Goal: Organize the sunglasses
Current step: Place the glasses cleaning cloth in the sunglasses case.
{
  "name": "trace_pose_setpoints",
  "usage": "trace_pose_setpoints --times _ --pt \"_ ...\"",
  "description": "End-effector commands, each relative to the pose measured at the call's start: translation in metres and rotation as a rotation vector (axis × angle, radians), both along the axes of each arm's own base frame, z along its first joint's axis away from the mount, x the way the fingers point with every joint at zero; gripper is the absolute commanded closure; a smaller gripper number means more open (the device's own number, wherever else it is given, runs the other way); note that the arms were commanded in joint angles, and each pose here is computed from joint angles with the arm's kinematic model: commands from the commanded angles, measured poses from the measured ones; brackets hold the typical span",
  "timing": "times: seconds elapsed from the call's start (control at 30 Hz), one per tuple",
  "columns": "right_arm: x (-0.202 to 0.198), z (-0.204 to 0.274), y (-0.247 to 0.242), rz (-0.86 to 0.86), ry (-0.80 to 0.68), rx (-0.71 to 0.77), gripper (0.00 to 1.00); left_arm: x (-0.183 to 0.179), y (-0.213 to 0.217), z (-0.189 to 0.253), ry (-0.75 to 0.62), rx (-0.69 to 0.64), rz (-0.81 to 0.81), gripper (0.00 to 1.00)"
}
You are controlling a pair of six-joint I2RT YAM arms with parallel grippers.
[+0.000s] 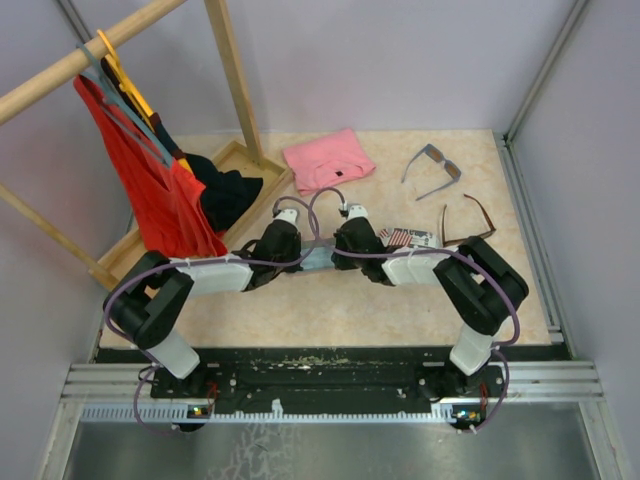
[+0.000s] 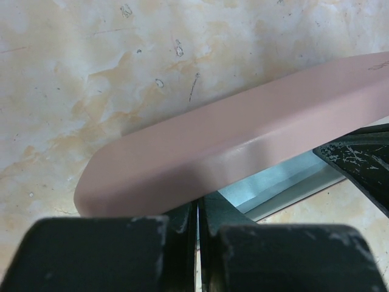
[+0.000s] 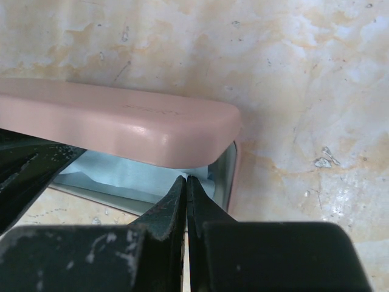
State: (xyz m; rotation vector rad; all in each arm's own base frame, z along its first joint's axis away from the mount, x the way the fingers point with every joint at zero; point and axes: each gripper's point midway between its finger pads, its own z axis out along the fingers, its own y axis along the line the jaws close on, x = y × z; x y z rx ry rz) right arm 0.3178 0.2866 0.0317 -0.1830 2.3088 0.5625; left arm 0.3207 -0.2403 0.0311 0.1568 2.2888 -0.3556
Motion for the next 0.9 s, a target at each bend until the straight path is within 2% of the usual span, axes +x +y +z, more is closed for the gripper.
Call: trace_pose_setpoints --times 0.0,0.37,0.6,0.73,0.87 --pt "0.022 0.02 0.001 -0.037 -0.065 0.001 1.0 0.0 0.006 -0.001 -0.002 0.01 0.016 1.0" --pt "0.019 0.033 -0.005 -0.04 -0.095 0.005 1.0 0.0 0.014 0.024 -0.047 0.009 0.038 1.0" --pt "0.006 0.085 -0.008 0.007 -0.185 0.082 0.94 -0.013 0.021 0.062 -0.111 -0.048 0.014 1.0" --pt "-0.005 0.096 -0.03 -0.048 -0.194 0.066 0.9 -0.025 0.035 0.075 -0.128 -0.056 0.032 0.95" --pt "-0.018 0.104 -0.063 -0.143 -0.204 0.028 0.84 -0.036 0.053 0.084 -0.161 -0.067 0.085 0.85"
